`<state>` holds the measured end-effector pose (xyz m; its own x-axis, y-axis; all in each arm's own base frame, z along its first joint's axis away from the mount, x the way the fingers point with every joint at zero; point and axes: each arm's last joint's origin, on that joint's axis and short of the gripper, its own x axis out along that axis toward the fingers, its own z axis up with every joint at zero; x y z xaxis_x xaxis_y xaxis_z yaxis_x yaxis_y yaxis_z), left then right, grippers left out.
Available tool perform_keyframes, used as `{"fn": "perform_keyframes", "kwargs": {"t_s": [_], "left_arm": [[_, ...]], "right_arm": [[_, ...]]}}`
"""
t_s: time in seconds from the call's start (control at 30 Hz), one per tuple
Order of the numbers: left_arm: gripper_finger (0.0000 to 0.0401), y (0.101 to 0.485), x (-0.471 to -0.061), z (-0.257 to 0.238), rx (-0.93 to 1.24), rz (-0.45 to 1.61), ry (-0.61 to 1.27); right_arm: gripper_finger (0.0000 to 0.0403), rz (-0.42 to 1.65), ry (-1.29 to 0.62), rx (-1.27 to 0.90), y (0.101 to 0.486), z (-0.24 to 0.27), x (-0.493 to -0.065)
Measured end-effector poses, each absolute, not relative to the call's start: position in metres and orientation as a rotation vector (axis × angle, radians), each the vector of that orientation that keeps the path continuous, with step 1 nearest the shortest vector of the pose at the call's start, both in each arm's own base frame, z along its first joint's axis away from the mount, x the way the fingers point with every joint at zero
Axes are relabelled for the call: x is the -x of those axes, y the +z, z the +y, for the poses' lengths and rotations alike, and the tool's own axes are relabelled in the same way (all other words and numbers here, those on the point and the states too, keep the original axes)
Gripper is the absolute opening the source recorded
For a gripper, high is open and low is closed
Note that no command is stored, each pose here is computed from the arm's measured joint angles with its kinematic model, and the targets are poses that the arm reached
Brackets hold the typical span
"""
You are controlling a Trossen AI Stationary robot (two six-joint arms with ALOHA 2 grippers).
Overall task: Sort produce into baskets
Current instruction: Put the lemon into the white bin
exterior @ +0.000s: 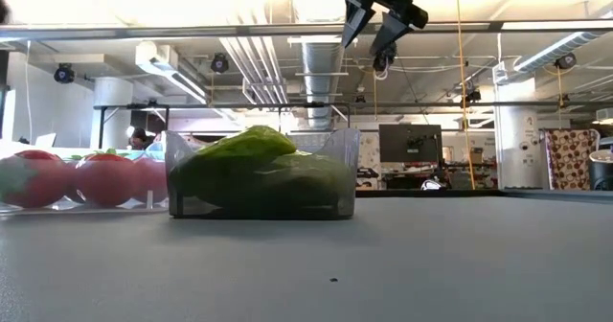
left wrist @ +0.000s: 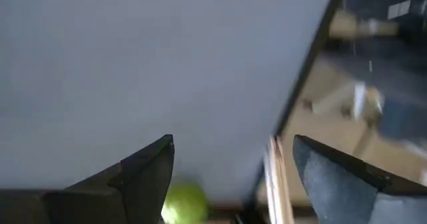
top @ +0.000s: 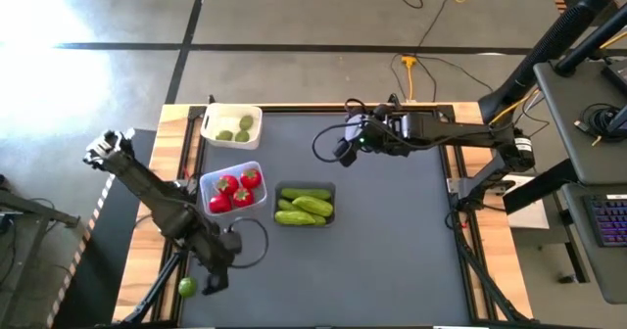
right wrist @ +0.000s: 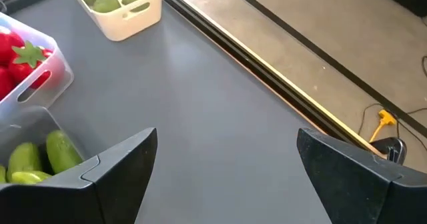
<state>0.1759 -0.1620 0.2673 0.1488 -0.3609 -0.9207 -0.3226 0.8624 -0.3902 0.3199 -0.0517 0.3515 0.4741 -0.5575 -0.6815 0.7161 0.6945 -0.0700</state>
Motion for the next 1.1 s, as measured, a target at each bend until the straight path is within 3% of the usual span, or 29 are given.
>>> {"fn": "perform_keyframes", "kwargs": {"t_s": [0.33,0.57,0.9,1.1], "left_arm": [[0.0268,0.218,-0.182,-0.190,0.651,1.972,-0.184],[0.0268,0.179,-0.181,-0.201,0.593,2.156,-0.131],[0.0330,0.134,-0.176,-0.203,0.488,2.297,-0.029],[0.0334,0.120,-0.158,-0.216,0.337,2.342,-0.030]], "right_arm": [[0.0352,0.758,-0.784,-0.240,0.345,-0.051,-0.320],[0.0352,0.805,-0.768,-0.240,0.338,-0.047,-0.318],[0.0352,0.889,-0.764,-0.215,0.333,-0.044,-0.312],[0.0352,0.890,-0.756,-0.220,0.333,-0.039,-0.312]]}}
